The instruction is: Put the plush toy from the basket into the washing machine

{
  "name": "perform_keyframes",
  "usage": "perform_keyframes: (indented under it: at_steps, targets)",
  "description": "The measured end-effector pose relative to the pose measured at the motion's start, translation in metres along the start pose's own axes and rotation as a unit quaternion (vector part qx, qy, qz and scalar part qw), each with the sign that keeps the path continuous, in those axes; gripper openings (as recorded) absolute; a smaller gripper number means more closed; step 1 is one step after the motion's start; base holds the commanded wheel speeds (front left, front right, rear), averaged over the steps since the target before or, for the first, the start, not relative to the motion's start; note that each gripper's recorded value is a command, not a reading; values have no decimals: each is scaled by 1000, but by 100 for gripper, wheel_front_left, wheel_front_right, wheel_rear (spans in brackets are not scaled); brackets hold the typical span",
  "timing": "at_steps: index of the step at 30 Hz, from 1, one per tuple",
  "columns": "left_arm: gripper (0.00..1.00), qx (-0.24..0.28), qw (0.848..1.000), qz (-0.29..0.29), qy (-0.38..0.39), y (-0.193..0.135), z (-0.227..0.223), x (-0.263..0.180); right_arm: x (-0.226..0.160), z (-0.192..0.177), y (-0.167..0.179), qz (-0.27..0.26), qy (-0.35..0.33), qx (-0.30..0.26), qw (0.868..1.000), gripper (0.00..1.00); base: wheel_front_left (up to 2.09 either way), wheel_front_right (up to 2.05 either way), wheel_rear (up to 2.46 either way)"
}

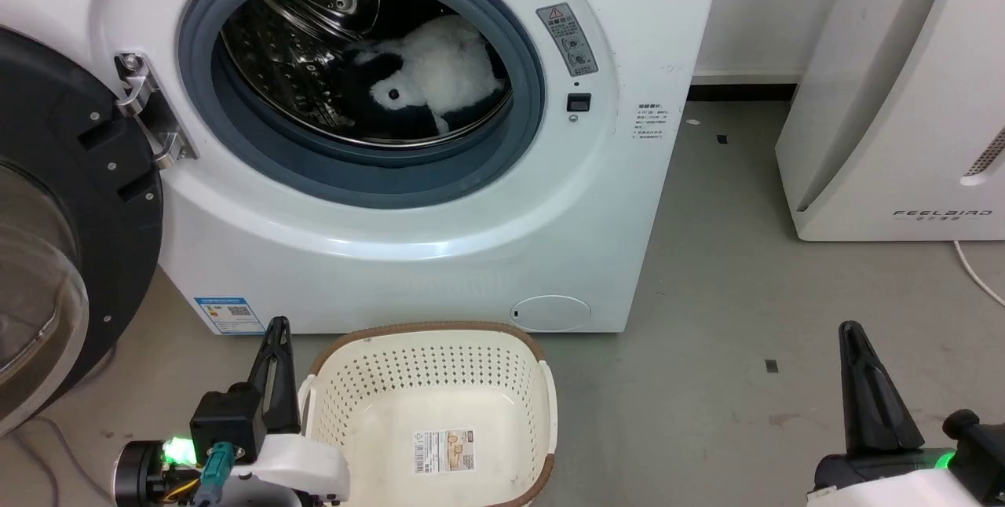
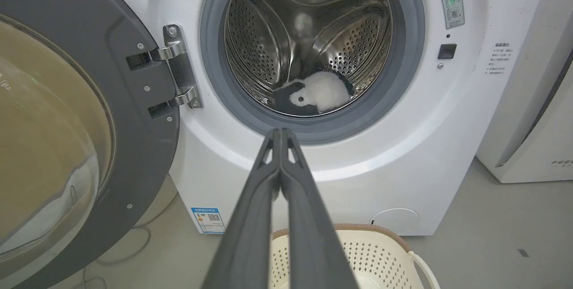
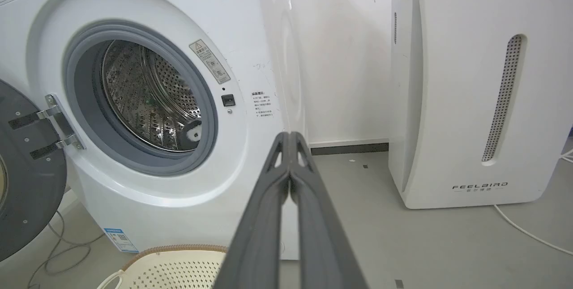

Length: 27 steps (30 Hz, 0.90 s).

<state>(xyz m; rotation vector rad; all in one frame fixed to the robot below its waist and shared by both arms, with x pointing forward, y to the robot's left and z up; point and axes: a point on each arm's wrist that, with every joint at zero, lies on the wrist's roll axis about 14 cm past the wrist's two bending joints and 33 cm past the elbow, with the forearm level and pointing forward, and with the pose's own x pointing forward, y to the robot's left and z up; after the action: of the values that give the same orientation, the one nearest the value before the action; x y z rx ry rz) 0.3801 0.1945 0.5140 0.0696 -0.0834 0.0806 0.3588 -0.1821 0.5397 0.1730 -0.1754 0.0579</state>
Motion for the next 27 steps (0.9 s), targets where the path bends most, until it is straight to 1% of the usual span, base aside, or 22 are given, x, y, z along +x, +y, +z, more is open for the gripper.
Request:
perform_keyframes:
  at_steps: [27]
  targets:
    - [0, -7, 1000, -10, 6, -4, 6, 1, 1, -7, 5, 11, 28, -26, 999, 0, 0, 0, 0]
